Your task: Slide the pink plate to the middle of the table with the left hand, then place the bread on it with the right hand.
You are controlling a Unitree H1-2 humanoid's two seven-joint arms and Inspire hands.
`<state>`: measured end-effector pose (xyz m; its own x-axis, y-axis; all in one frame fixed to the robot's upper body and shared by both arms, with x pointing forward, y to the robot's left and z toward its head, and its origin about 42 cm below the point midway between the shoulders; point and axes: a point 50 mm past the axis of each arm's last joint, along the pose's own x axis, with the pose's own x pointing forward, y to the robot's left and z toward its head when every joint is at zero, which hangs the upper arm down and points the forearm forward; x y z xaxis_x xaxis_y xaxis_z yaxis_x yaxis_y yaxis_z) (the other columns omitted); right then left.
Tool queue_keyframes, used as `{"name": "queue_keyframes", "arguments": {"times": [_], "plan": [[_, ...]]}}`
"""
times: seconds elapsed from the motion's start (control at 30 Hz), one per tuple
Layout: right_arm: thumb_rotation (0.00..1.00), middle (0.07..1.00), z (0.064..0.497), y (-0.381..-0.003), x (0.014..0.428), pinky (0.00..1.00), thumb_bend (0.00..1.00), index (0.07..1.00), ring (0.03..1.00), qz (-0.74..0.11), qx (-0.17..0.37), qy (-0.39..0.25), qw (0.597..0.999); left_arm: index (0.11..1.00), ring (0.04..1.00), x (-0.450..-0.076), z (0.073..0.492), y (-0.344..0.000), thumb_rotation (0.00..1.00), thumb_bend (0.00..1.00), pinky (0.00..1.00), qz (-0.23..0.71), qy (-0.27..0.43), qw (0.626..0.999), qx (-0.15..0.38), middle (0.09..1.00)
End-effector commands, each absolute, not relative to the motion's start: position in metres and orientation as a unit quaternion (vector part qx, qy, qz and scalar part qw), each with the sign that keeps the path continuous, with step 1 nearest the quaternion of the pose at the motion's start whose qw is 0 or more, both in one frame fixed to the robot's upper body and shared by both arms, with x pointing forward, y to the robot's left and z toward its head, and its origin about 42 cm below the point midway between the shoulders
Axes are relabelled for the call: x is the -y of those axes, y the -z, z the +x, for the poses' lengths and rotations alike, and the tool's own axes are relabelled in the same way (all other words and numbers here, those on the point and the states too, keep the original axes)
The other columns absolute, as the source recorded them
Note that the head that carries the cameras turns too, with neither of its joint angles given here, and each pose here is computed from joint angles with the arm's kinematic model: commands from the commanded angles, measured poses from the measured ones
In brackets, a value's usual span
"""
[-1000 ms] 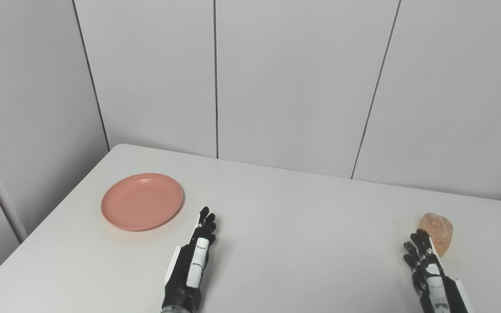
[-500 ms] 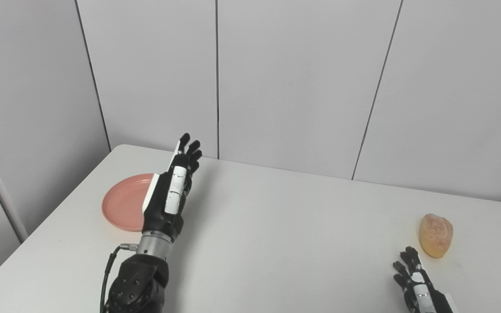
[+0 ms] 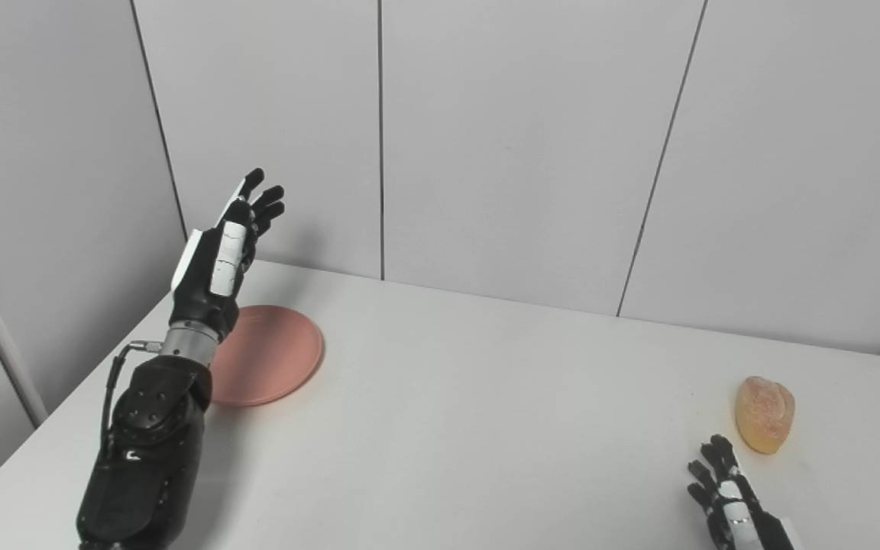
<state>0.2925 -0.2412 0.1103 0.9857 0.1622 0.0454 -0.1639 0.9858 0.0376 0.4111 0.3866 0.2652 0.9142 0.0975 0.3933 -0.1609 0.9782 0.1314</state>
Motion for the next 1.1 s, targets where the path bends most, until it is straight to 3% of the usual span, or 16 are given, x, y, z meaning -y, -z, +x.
{"name": "queue_keyframes", "arguments": {"times": [0.0, 0.13, 0.27, 0.4, 0.57, 0.7, 1.07], "plan": [[0.88, 0.993, 0.285, -0.098, 0.242, 0.97, 0.74, 0.996, 0.963, 0.029, 0.005, -0.083, 0.996, 0.9, 0.873, -0.395, 0.423, -0.299, 1.0, 1.0, 0.86, 0.086, -0.059, 0.961, 0.258, 0.873], [0.88, 0.996, 0.284, -0.098, 0.242, 0.98, 0.75, 0.999, 0.967, 0.032, 0.004, -0.083, 0.996, 0.89, 0.856, -0.426, 0.436, -0.296, 1.0, 1.0, 0.85, 0.084, -0.073, 0.963, 0.247, 0.858], [0.88, 0.997, 0.284, -0.099, 0.243, 0.98, 0.75, 1.0, 0.968, 0.034, 0.004, -0.082, 0.996, 0.887, 0.853, -0.444, 0.443, -0.292, 1.0, 1.0, 0.85, 0.074, -0.072, 0.966, 0.235, 0.857], [0.88, 0.998, 0.283, -0.099, 0.245, 0.98, 0.76, 1.0, 0.968, 0.033, 0.003, -0.082, 0.996, 0.914, 0.892, -0.457, 0.447, -0.284, 1.0, 1.0, 0.92, 0.046, -0.068, 0.972, 0.219, 0.885], [0.89, 1.0, 0.283, -0.099, 0.247, 0.98, 0.76, 1.0, 0.969, 0.031, 0.003, -0.081, 0.996, 0.917, 0.897, -0.472, 0.45, -0.274, 1.0, 1.0, 0.9, 0.027, -0.089, 0.976, 0.199, 0.889], [0.89, 0.999, 0.282, -0.1, 0.248, 0.98, 0.77, 1.0, 0.967, 0.036, 0.009, -0.079, 0.996, 0.949, 0.925, -0.485, 0.449, -0.255, 1.0, 1.0, 0.94, 0.017, -0.115, 0.979, 0.17, 0.924], [0.93, 0.989, 0.278, -0.101, 0.25, 0.94, 0.78, 0.998, 0.959, 0.049, 0.035, -0.079, 0.995, 0.955, 0.928, -0.505, 0.437, -0.205, 1.0, 1.0, 0.95, 0.016, -0.167, 0.981, 0.1, 0.912]]}}
